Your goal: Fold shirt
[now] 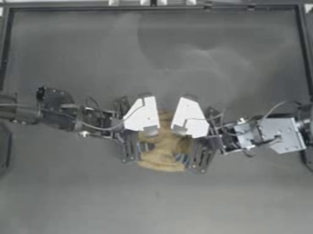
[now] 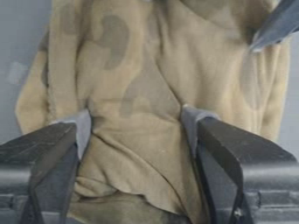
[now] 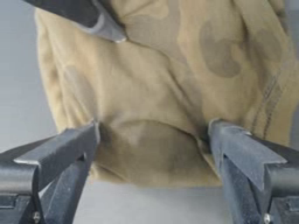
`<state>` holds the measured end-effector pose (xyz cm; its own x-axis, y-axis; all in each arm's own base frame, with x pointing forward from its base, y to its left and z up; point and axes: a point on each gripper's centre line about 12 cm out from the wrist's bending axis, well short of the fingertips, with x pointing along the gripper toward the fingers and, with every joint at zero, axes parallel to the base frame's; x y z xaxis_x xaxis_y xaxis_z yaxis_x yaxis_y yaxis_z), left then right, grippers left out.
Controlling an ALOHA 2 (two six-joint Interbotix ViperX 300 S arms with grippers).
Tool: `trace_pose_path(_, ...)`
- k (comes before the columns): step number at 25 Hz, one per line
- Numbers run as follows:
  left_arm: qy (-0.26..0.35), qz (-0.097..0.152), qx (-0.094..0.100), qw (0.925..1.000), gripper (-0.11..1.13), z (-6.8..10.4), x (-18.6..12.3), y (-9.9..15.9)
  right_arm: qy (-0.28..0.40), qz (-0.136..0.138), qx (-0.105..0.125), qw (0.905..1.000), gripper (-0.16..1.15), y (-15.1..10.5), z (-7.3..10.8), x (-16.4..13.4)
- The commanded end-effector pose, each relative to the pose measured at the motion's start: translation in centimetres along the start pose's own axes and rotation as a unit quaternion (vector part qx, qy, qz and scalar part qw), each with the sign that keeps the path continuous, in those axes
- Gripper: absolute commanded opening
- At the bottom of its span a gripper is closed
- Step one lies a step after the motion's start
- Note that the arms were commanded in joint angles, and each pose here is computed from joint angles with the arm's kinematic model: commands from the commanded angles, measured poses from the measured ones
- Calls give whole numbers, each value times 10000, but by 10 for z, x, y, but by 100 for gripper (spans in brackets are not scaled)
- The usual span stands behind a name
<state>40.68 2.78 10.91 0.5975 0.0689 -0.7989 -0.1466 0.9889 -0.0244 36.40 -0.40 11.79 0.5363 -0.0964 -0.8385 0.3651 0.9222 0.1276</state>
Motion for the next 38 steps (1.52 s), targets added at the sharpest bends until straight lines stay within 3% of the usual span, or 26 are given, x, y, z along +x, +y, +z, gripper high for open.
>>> trace_pose_path(1,-171,-23,96,9998,94,13,-11,-4,-381,160,-9,9991,101,5,18,-22)
trace_pose_path(14,-878,266,258,9954,94,49,-53,25,-915,329,-109,9952,101,6,33,-60)
trace_pose_path(21,-1335,185,254,9906,94,59,-65,25,-1026,365,-149,9939,101,6,36,-67)
trace_pose_path(29,-1754,-5,142,9844,90,45,-62,27,-1126,382,-180,9927,101,5,35,-75)
trace_pose_path(34,-1961,-96,-81,9805,82,25,-52,36,-1182,416,-144,9920,101,4,35,-81)
trace_pose_path(38,-1866,-147,-188,9821,82,8,-36,37,-1221,425,-145,9915,101,4,37,-83)
